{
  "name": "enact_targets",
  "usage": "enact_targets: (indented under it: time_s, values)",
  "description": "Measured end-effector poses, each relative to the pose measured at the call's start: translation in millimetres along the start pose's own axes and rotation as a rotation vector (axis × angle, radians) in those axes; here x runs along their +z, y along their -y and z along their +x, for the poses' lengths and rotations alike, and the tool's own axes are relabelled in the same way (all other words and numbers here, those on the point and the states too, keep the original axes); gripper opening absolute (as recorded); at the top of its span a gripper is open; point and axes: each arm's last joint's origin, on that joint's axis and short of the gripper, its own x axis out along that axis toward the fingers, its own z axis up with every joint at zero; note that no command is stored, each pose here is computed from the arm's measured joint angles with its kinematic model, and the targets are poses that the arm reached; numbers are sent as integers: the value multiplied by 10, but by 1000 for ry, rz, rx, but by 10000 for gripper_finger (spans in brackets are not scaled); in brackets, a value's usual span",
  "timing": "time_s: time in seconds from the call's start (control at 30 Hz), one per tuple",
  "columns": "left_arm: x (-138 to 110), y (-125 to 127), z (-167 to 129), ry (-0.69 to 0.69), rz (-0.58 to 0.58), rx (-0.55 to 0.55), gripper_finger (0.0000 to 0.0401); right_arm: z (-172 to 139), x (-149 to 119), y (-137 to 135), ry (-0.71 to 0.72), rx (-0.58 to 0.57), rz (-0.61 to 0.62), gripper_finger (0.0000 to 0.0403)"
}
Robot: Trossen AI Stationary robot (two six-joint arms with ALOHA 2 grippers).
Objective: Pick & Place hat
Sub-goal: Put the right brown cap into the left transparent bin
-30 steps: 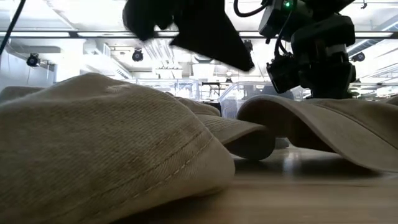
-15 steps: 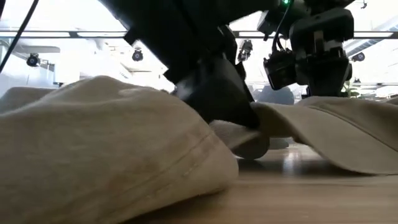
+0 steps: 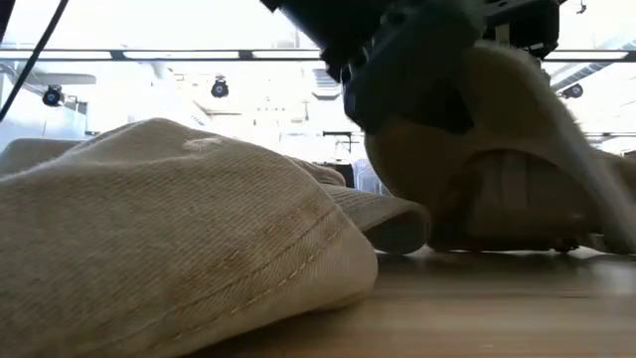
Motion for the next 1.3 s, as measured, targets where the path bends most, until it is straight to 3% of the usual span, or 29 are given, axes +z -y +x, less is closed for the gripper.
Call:
enact_targets:
  time_s: [0.13,0.37,0.6,0.83,0.97,1.13,1.3]
  values:
    - [81,-61,-45,-28,29,-3,15,-81,-3,-42,30,27,-21,128]
    - [118,-147,-115,-97,43,-15,8,-394,-77,-146,125,66,-79,128]
    - [313,-659,-546,-173,-131,39,6,-1067,-332,-213,434,11,-164,128]
    - [526,-1441,-1219,-50,-519,227,6,-1764,-686,-175,831,-6,-236,127]
    - [540,-1872,-1598,60,-684,380,10,-1995,-850,-106,969,-22,-232,127]
    - [465,-2354,-1919,154,-742,740,10,-2059,-948,-10,998,-98,-206,127]
    - [339,-2775,-1818,141,-875,818,9,-2001,-945,39,960,-176,-179,127]
